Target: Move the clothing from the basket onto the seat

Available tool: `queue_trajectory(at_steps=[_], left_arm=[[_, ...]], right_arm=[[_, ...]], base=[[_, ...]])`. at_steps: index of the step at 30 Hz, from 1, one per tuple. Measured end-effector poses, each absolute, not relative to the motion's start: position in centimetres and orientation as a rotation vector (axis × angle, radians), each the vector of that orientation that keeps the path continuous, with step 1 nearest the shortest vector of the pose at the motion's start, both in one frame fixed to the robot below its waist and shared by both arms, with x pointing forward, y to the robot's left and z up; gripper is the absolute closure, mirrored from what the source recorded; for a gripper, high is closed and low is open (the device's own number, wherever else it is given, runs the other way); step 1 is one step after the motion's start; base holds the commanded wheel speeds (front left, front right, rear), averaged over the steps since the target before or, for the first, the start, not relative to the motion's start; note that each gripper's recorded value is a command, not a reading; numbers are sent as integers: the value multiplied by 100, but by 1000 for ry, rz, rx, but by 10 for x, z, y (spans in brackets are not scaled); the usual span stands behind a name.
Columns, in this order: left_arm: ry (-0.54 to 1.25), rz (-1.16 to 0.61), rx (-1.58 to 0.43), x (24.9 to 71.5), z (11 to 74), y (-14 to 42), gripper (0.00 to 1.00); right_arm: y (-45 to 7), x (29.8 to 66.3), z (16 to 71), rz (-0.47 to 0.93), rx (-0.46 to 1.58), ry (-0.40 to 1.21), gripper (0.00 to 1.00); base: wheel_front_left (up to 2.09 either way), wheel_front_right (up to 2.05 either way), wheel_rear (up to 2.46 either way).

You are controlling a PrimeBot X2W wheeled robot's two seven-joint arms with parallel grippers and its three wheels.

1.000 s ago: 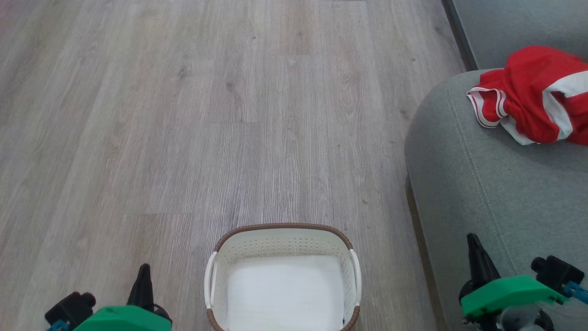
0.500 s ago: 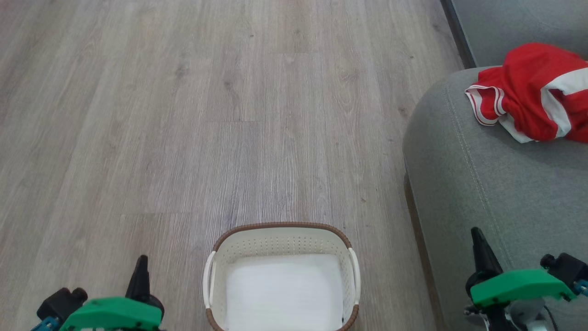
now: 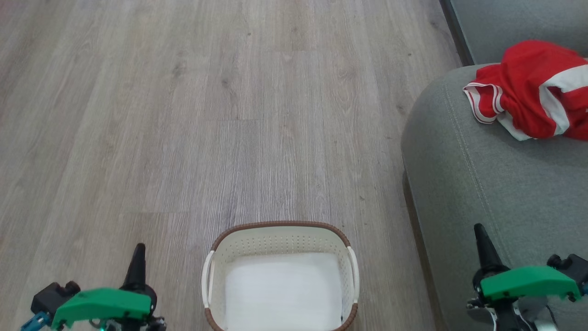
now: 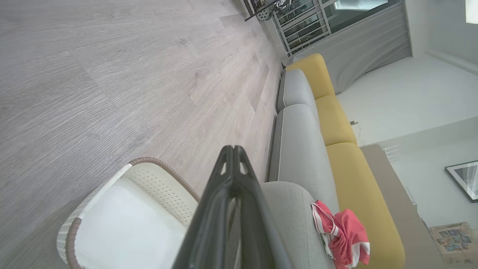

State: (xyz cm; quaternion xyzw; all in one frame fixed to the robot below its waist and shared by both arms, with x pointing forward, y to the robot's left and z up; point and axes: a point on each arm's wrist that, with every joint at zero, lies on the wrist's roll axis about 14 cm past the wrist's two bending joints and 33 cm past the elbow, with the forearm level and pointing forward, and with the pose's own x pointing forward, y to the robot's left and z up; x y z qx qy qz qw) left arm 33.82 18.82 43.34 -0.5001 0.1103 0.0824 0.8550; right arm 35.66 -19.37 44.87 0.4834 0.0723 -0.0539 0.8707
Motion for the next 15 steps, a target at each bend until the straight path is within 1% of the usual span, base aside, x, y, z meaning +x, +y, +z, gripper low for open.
queue_trajectory(at_steps=[15], left_arm=[[206, 151, -1213, 348, 442, 188, 100]], right_arm=[[-199, 361, 454, -125, 1185, 130, 100]], base=[[0, 0, 0]])
